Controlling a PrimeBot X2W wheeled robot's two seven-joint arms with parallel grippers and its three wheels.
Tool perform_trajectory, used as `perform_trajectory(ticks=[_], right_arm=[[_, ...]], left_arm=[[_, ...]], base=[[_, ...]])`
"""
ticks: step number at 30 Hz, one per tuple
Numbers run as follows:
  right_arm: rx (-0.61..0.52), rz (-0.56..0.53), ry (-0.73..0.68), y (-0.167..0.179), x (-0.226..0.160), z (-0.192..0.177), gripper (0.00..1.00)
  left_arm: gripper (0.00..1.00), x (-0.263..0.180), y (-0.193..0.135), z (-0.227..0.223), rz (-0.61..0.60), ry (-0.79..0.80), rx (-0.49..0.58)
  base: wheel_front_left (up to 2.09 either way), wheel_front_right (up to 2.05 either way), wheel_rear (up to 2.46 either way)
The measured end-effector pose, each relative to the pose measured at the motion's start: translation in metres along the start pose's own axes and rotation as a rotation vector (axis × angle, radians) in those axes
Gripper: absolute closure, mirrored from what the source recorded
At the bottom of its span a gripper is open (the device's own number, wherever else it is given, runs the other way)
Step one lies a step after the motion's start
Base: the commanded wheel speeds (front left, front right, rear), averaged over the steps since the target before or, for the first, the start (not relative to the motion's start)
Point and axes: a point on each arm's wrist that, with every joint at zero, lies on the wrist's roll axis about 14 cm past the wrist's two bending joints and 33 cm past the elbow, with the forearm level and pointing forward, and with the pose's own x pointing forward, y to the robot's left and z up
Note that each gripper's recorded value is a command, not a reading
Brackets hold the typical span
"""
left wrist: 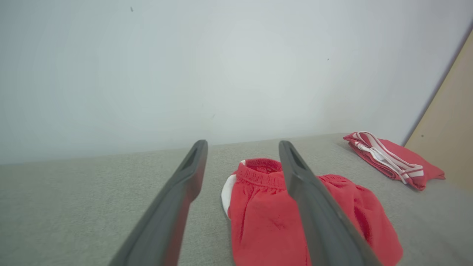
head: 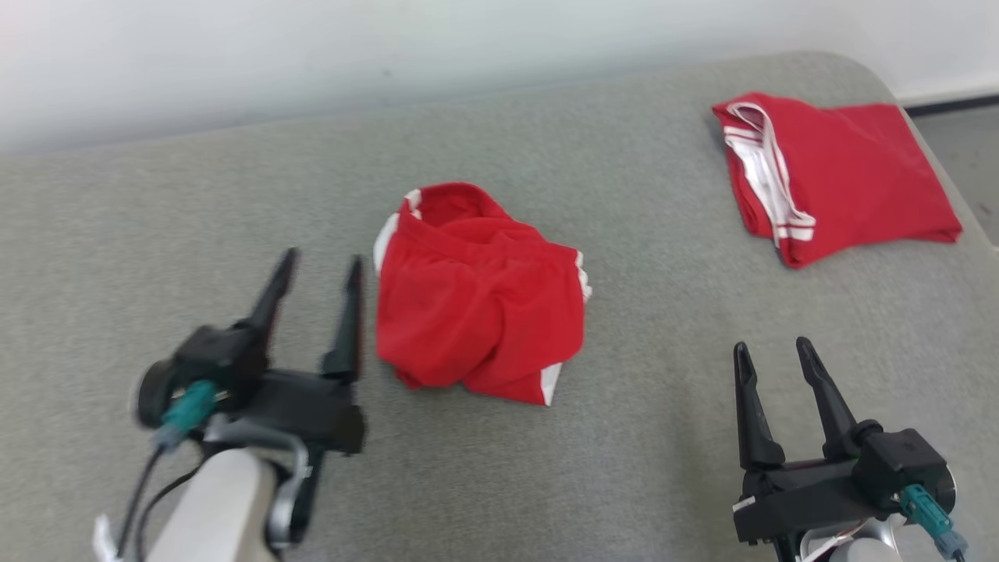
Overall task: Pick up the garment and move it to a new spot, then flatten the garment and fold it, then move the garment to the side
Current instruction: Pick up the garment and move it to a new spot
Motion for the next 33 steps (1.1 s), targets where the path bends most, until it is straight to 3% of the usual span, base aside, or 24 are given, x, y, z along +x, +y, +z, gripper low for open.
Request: perform_trajectory(ticks=[14,22,33], right_arm=[[0.003,0.091,-0.038,0.030,0.004,0.012,0.00],[0.011,0.109,-0.018,0.037,0.000,0.006,0.00],[0.022,0.118,0.016,0.039,-0.007,-0.001,0.00]], left_arm=[[0.00,-0.085,0.092,0.040,0.266,-0.064,0.127],[0.00,-0.123,0.100,0.033,0.321,-0.035,0.126],[0.00,-0.144,0.099,0.023,0.342,-0.008,0.094]], base=[[0.00,0.00,0.00],[0.00,0.00,0.00],[0.00,0.00,0.00]])
